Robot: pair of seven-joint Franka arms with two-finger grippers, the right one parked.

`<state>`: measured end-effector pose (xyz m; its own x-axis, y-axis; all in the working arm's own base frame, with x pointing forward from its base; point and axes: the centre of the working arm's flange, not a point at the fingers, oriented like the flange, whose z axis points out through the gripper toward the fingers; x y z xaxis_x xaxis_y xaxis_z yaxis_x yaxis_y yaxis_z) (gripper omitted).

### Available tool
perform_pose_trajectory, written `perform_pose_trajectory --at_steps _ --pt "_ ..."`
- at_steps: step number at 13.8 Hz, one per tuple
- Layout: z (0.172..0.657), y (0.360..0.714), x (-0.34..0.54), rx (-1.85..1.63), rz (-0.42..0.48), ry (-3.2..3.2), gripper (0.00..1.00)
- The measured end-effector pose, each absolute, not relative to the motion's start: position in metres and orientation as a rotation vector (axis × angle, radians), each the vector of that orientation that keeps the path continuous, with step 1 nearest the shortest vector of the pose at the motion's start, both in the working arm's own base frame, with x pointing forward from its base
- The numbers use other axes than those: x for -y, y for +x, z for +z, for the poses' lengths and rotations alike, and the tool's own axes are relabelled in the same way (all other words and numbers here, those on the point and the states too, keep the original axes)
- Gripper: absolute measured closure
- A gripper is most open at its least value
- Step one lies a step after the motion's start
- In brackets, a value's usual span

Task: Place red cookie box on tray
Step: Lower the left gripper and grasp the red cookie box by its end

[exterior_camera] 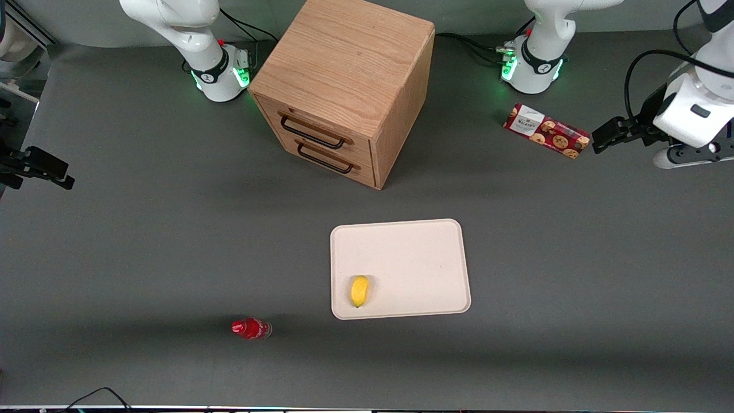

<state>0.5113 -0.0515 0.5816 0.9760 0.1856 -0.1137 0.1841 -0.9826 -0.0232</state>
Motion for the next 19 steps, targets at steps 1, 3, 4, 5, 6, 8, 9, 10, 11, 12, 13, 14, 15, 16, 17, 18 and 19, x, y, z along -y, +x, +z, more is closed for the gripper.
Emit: perform_pose_trajectory --at_steps 1,3,4,5,6,8,9,10,11,12,13,14,15,16,17,18,19 --pt "0.568 0.506 0.041 0.329 0.209 -3.102 0.00" --pt "0.542 0.488 0.016 0.430 0.262 -3.085 0.00" --pt "0.531 0.476 0.006 0.491 0.289 -3.073 0.00" --pt "0.522 0.464 -0.001 0.549 0.314 -3.058 0.00" --pt "0.512 0.451 -0.005 0.604 0.340 -3.042 0.00" --pt "0.489 0.426 -0.013 0.679 0.358 -3.024 0.00" --pt "0.475 0.412 -0.016 0.709 0.354 -3.021 0.00" --pt "0.458 0.397 -0.017 0.736 0.349 -3.017 0.00" --pt "0.443 0.381 -0.017 0.753 0.350 -3.012 0.00" --pt "0.428 0.367 -0.016 0.763 0.357 -3.007 0.00" --pt "0.414 0.357 -0.016 0.771 0.360 -3.004 0.00" --pt "0.400 0.349 -0.016 0.777 0.355 -3.003 0.00" --pt "0.386 0.342 -0.015 0.781 0.352 -3.003 0.00" --pt "0.372 0.336 -0.015 0.785 0.352 -3.002 0.00" --pt "0.359 0.330 -0.015 0.790 0.348 -3.001 0.00" --pt "0.346 0.324 -0.015 0.801 0.338 -3.001 0.00" --pt "0.336 0.319 -0.015 0.816 0.324 -3.000 0.00"
